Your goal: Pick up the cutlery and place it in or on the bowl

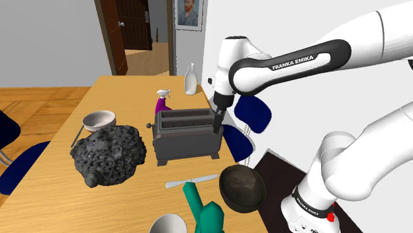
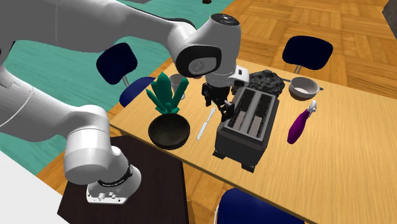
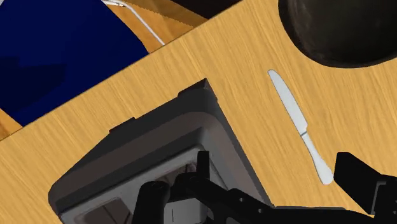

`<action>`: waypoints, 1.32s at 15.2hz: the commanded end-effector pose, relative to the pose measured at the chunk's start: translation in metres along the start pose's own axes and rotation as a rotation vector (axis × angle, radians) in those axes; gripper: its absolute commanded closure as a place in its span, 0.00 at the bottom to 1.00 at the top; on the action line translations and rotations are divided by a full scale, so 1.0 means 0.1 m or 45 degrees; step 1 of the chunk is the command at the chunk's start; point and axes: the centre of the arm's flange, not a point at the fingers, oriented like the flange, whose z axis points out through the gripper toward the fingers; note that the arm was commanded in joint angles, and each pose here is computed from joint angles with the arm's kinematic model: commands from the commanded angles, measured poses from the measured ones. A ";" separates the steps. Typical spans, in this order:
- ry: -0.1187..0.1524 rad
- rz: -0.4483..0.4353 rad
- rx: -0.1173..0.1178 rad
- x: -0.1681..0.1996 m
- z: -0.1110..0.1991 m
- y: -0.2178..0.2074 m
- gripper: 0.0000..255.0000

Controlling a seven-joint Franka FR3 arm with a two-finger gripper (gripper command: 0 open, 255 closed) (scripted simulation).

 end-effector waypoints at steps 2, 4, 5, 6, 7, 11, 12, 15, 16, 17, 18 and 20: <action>-0.026 -0.121 0.003 0.18 0.31 -0.19 0.00; -0.045 -0.200 0.004 0.29 0.53 -0.32 0.00; -0.054 -0.239 0.005 0.33 0.64 -0.38 0.00; -0.063 -0.279 0.005 0.38 0.75 -0.45 0.00; -0.072 -0.318 0.006 0.42 0.86 -0.52 0.00; -0.109 -0.476 0.009 0.56 1.31 -0.80 0.00; -0.118 -0.515 0.010 0.58 1.42 -0.87 0.00; -0.145 -0.634 0.012 0.65 1.76 -1.10 0.00; -0.154 -0.673 0.013 0.66 1.87 -1.17 0.00; -0.160 -0.699 0.013 0.67 1.94 -1.22 0.00; -0.160 -0.699 0.013 0.66 1.99 -1.22 0.00; -0.160 -0.699 0.013 0.65 2.10 -1.22 0.00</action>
